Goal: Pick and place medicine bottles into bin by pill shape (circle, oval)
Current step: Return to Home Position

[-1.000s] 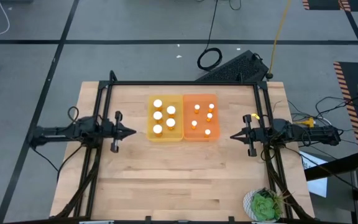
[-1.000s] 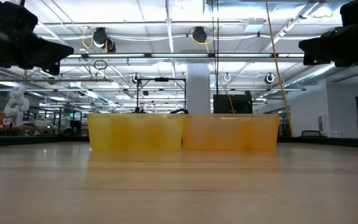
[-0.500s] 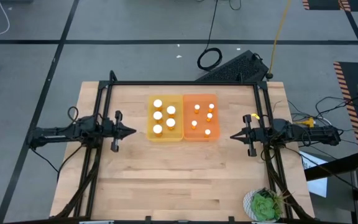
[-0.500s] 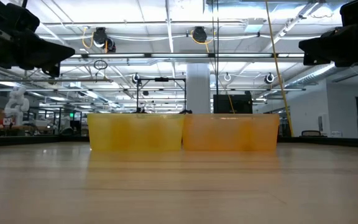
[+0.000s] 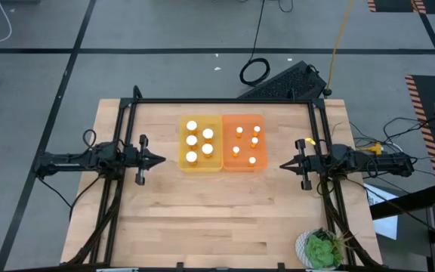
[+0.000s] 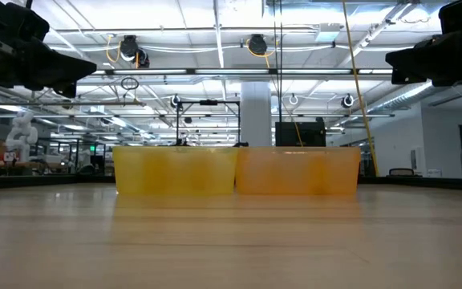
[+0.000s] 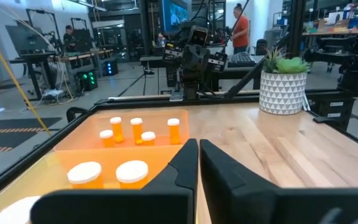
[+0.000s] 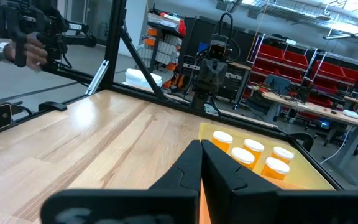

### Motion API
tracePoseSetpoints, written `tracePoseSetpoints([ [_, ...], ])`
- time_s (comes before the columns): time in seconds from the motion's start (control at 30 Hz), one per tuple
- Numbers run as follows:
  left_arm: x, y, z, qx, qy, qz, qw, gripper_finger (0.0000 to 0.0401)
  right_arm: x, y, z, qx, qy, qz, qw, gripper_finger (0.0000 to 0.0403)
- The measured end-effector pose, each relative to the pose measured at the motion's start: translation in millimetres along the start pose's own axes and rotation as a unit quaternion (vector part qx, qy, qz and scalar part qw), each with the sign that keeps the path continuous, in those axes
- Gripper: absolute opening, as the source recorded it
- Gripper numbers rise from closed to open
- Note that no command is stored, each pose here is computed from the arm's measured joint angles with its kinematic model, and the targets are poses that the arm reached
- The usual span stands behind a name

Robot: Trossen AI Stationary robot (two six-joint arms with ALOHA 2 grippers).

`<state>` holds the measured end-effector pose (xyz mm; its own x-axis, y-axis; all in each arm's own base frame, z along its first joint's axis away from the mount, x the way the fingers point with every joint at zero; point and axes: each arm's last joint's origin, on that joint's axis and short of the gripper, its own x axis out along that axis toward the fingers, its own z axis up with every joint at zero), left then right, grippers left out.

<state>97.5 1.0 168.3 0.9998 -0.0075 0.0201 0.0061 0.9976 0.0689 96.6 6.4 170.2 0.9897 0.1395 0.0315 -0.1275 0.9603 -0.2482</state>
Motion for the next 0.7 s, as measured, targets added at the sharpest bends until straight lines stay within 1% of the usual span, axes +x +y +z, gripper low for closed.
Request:
tracePoseSetpoints([
  [0.13,0.0,0.0,0.1,0.0,0.0,0.0,1.0,0.0021,0.0,0.0,0.1,0.0,0.0,0.0,1.0,0.0],
  [0.43,0.0,0.0,0.0,-0.001,0.0,0.0,1.0,0.0003,0.0,0.0,0.1,0.0,0.0,0.0,1.0,0.0],
  [0.7,0.0,0.0,0.0,-0.001,0.0,0.0,1.0,0.0031,0.0,0.0,0.0,0.0,0.0,0.0,1.0,0.0],
])
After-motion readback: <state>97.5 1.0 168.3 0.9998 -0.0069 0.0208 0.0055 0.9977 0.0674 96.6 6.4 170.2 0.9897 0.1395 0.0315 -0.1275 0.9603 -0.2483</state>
